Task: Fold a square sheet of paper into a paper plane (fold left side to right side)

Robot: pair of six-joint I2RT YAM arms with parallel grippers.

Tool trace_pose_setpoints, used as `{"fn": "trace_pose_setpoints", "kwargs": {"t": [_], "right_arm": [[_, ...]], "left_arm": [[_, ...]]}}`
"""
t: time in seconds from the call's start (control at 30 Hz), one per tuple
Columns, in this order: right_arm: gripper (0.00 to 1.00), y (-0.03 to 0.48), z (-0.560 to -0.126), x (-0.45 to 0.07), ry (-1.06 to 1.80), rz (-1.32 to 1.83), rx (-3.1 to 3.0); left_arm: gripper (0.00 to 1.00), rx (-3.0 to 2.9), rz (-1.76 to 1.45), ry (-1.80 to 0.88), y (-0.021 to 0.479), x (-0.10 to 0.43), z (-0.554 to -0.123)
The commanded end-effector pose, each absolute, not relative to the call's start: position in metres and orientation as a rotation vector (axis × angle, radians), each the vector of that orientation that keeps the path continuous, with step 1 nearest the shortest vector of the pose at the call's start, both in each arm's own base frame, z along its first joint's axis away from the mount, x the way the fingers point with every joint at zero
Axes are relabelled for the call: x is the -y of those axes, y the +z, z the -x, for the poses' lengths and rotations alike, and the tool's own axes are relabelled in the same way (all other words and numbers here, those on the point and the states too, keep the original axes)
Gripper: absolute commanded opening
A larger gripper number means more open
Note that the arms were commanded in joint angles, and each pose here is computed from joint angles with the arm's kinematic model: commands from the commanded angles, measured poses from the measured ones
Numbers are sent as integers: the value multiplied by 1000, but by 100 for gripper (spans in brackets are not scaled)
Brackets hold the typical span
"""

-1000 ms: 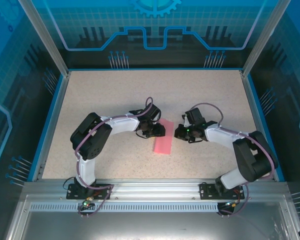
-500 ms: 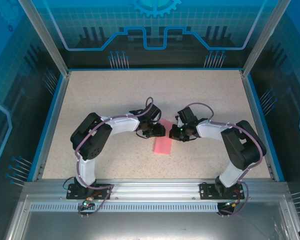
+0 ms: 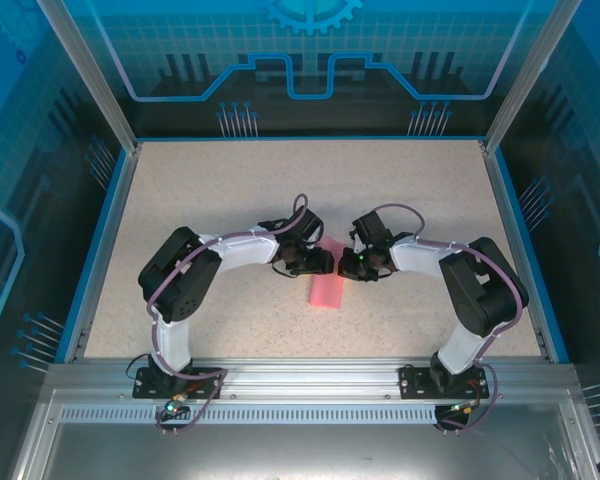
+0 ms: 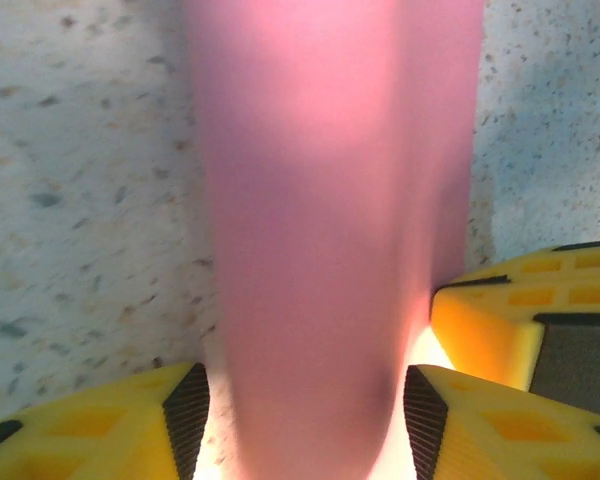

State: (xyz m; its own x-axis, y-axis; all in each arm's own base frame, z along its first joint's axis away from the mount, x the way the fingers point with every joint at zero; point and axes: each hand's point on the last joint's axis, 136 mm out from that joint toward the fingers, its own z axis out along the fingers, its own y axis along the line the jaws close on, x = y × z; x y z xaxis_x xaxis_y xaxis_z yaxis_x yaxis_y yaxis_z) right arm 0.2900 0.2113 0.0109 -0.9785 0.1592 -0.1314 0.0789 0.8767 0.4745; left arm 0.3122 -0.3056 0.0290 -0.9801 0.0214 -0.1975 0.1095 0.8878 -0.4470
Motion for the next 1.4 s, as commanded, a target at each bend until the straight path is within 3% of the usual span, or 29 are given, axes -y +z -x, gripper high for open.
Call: {"fn": "trace_pose_setpoints", "kwargs": {"t": [0.0, 0.1, 0.2, 0.47, 1.1, 1.37], "right_arm": [[4, -22, -263, -193, 550, -226, -3029], [4, -22, -263, -193, 545, -223, -3030], [4, -22, -263, -193, 546, -220, -3032], [4, -23, -262, -194, 545, -213, -3040], [4, -23, -260, -190, 507, -188, -3057], [4, -22, -260, -190, 510, -178, -3057]], "left_arm": [[58, -2834, -99, -667, 56, 286, -313], [56, -2798, -127, -716, 73, 288, -311], [48, -2777, -170, -860, 81, 302, -305], [33, -2821, -194, -1110, 61, 330, -293], [30, -2961, -98, -935, -1, 278, -295], [30, -2885, -98, -951, 28, 259, -300]]}}
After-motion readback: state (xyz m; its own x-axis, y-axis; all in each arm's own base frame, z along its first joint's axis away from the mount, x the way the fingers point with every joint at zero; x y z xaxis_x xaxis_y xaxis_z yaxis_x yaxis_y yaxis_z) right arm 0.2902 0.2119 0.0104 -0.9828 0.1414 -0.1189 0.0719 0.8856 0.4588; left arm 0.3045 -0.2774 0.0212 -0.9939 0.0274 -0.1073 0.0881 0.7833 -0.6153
